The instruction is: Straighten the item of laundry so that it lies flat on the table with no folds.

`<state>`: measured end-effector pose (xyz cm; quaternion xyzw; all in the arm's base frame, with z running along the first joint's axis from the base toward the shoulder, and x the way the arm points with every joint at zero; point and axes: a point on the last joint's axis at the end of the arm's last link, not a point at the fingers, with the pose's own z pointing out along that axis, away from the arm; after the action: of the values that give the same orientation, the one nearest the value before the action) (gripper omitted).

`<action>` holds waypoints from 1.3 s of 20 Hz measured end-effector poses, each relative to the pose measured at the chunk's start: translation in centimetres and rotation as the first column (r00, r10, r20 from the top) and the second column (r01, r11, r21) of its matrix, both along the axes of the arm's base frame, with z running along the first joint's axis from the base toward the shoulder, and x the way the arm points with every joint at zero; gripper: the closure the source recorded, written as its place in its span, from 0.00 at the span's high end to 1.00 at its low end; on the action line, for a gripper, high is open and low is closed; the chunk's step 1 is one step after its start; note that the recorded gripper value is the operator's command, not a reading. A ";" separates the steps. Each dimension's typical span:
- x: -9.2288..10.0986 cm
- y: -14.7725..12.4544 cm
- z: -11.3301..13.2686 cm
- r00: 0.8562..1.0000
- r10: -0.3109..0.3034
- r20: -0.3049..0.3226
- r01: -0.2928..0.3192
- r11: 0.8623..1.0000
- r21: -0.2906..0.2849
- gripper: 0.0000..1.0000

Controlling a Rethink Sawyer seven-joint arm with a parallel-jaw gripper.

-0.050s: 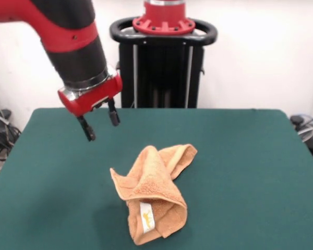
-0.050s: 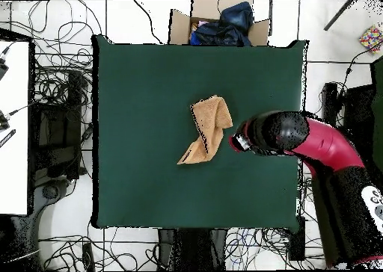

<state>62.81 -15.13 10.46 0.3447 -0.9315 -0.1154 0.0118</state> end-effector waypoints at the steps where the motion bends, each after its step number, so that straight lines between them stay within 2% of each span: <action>1: 0.1 0.2 0.2 1.000 -0.004 0.008 0.004 1.000 0.001 1.00; 4: 0.9 1.6 0.9 0.999 -0.036 0.036 0.035 0.999 0.029 1.00; 7: 1.0 2.2 0.5 0.998 -0.050 0.022 0.049 0.997 0.057 1.00; 10: 0.8 2.8 -0.8 0.998 -0.061 -0.019 0.063 0.993 0.096 1.00; 14: -0.5 4.0 -4.3 0.988 -0.055 -0.144 0.081 0.980 0.181 1.00; 17: -1.9 5.0 -7.1 0.971 -0.036 -0.237 0.095 0.966 0.242 1.00; 19: -3.1 6.0 -9.6 0.952 -0.017 -0.307 0.111 0.951 0.290 1.00; 20: -3.4 6.3 -10.2 0.947 -0.013 -0.321 0.115 0.947 0.301 1.00; 21: -4.1 7.0 -11.7 0.935 -0.004 -0.356 0.129 0.936 0.327 1.00; 23: -4.6 7.5 -12.9 0.924 0.002 -0.382 0.142 0.927 0.348 1.00; 24: -5.0 8.1 -14.4 0.912 0.010 -0.409 0.155 0.916 0.369 1.00; 26: -5.1 8.5 -15.5 0.902 0.022 -0.431 0.162 0.909 0.385 1.00</action>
<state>57.73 -6.64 -5.02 0.2712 -0.8729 -0.3816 0.1377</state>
